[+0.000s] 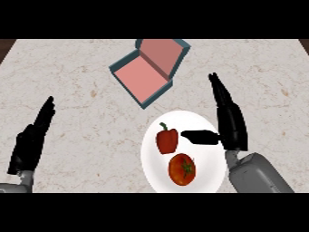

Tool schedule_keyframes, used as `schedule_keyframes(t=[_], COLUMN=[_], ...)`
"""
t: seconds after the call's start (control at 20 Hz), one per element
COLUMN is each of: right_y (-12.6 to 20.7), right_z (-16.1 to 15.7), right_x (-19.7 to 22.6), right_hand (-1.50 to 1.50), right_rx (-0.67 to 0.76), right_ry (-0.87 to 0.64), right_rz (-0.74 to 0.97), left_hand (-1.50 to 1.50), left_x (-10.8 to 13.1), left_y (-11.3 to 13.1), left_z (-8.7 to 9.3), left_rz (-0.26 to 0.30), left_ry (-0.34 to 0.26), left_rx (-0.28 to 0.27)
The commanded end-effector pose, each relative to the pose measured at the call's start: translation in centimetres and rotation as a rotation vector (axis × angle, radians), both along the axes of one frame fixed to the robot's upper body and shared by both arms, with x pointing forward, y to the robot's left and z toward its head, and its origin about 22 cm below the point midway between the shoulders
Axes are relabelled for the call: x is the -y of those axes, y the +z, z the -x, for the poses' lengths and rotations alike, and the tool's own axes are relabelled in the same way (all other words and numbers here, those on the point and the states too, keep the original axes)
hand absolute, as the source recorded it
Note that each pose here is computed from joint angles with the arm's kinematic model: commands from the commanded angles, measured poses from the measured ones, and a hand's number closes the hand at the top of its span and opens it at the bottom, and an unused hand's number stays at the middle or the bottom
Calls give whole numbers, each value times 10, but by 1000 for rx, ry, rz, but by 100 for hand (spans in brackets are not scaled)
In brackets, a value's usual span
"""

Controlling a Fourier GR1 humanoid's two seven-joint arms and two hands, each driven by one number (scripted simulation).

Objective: Pick the bell pepper from the plate and place it in the cardboard box

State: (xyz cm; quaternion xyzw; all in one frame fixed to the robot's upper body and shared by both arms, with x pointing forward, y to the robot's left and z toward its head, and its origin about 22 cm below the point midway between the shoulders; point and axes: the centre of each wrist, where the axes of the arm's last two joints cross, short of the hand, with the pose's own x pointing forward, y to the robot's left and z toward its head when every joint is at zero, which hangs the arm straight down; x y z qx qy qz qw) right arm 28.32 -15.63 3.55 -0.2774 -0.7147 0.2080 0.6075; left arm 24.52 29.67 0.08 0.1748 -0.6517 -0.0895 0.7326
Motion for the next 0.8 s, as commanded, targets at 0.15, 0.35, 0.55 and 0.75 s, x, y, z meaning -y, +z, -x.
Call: schedule_keyframes(t=[0.15,0.35,0.55,0.75], right_y=[32,69,76,82], right_z=[4,16,35,37], right_x=[-8,-45,-82,-82], right_hand=[-150,-150,-150,-150], right_rx=[-374,-491,-571,-576], right_ry=[83,145,96,67], right_rz=[346,399,380,378], left_hand=[0,0,0,0], left_x=[17,10,4,11], left_y=[-5,6,-6,16], left_z=[8,3,4,-2], left_rz=[15,4,9,4], left_ry=[-9,-28,-2,-7], left_rx=[-13,7,13,11])
